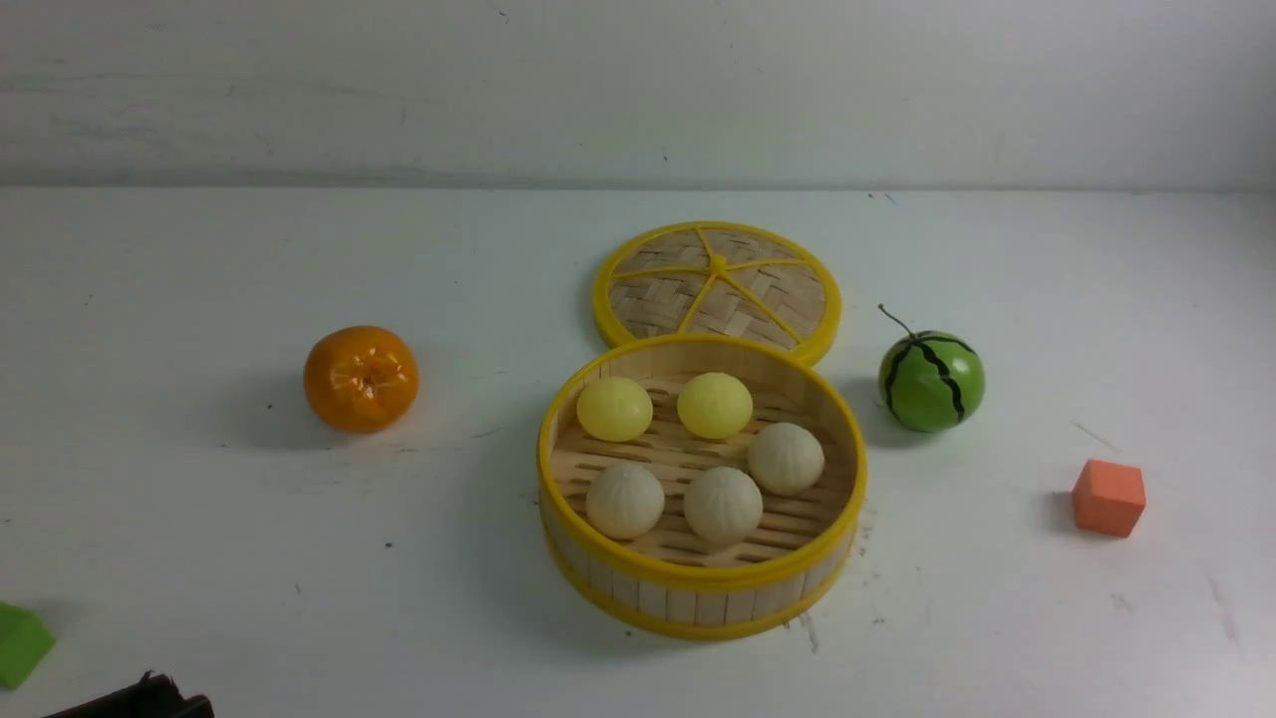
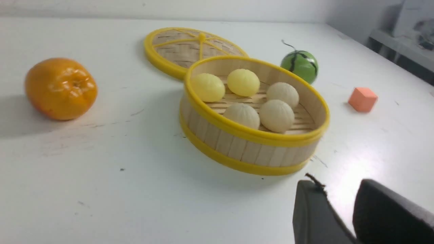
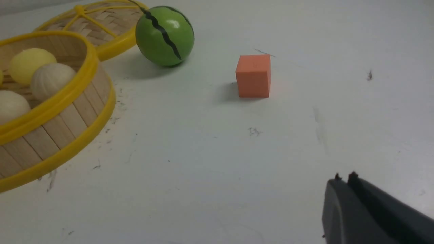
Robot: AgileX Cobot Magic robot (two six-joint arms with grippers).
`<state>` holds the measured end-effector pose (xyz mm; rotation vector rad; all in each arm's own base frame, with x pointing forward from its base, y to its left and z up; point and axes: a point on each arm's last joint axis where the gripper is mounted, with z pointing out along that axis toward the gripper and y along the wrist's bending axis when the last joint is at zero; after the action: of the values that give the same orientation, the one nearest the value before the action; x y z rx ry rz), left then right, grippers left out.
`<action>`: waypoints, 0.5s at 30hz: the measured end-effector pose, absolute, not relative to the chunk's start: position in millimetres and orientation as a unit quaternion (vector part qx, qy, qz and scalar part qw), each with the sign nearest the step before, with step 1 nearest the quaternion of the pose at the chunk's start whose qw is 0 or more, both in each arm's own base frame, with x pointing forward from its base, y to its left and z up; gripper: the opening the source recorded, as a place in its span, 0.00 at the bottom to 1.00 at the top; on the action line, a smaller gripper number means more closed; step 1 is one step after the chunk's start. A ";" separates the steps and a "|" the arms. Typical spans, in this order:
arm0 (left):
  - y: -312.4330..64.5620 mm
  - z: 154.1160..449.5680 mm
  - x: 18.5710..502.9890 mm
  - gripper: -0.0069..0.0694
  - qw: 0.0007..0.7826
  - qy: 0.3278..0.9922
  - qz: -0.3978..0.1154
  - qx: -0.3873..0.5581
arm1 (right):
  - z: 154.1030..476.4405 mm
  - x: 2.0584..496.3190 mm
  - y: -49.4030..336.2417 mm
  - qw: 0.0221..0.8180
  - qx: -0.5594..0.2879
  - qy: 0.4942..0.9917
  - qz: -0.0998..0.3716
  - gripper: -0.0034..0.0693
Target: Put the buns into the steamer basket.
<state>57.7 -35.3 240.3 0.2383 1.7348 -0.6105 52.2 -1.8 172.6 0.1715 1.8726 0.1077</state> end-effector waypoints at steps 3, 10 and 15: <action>-24.9 236.1 56.8 0.25 0.635 0.727 -0.261 0.013 | 172.6 52.2 -1.9 0.588 0.073 0.804 0.046 0.07; -11.8 197.8 54.5 0.07 0.650 0.729 -0.203 -0.074 | 172.6 52.2 -1.9 0.588 0.073 0.804 0.046 0.08; -12.3 169.8 51.3 0.07 0.561 0.802 -0.185 -0.091 | 172.6 52.2 -1.9 0.588 0.073 0.804 0.045 0.09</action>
<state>51.3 -12.3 169.8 -0.2140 1.8897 -0.4359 52.2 -1.9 172.6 0.1697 1.8726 0.1049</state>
